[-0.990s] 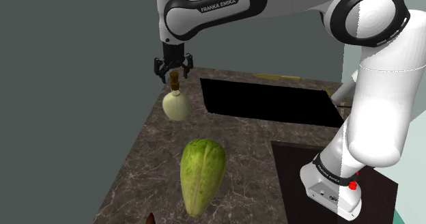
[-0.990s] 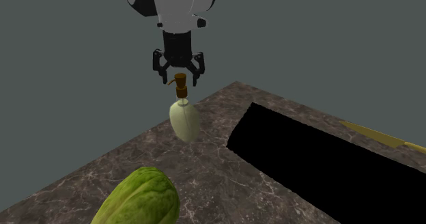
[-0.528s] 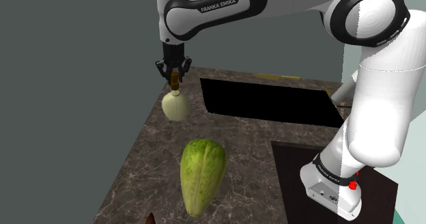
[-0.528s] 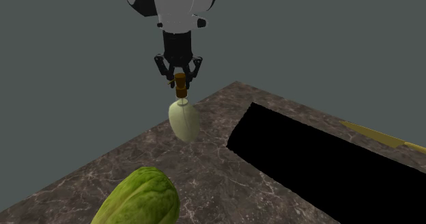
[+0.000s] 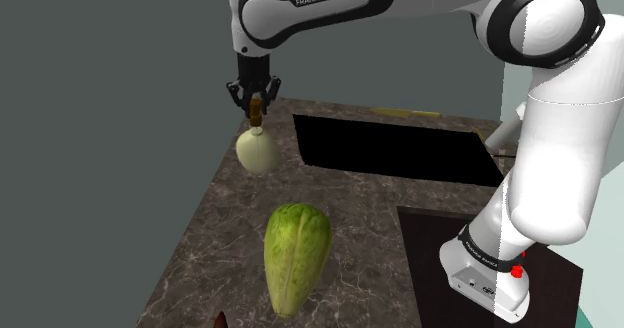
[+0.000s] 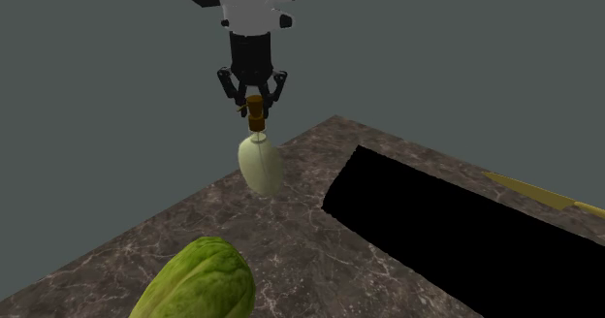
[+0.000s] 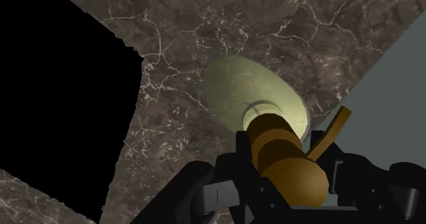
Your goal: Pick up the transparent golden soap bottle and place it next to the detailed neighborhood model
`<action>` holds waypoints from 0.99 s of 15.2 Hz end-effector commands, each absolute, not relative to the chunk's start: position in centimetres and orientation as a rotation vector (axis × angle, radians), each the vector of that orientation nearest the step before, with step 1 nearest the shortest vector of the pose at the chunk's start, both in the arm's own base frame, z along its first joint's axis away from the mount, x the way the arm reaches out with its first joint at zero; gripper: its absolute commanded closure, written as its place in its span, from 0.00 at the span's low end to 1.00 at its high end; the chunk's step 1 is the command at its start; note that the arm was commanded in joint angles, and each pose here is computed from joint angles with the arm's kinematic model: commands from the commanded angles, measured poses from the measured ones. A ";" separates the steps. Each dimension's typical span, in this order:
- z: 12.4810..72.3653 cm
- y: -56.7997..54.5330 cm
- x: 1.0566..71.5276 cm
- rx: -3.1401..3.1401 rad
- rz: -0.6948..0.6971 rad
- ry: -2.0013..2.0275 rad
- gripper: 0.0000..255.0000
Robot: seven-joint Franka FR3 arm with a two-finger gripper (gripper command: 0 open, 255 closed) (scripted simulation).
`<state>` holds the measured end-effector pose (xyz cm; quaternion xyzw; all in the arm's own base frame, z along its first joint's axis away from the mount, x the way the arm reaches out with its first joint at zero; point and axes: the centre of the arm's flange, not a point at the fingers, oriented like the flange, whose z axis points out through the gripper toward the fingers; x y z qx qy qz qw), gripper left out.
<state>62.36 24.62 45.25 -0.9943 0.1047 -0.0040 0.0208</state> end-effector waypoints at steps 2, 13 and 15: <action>46.9 24.6 62.4 -3.083 -0.013 0.324 1.00; 52.7 24.6 62.4 -3.083 -0.013 0.324 1.00; 53.8 24.6 62.4 -3.083 -0.013 0.324 1.00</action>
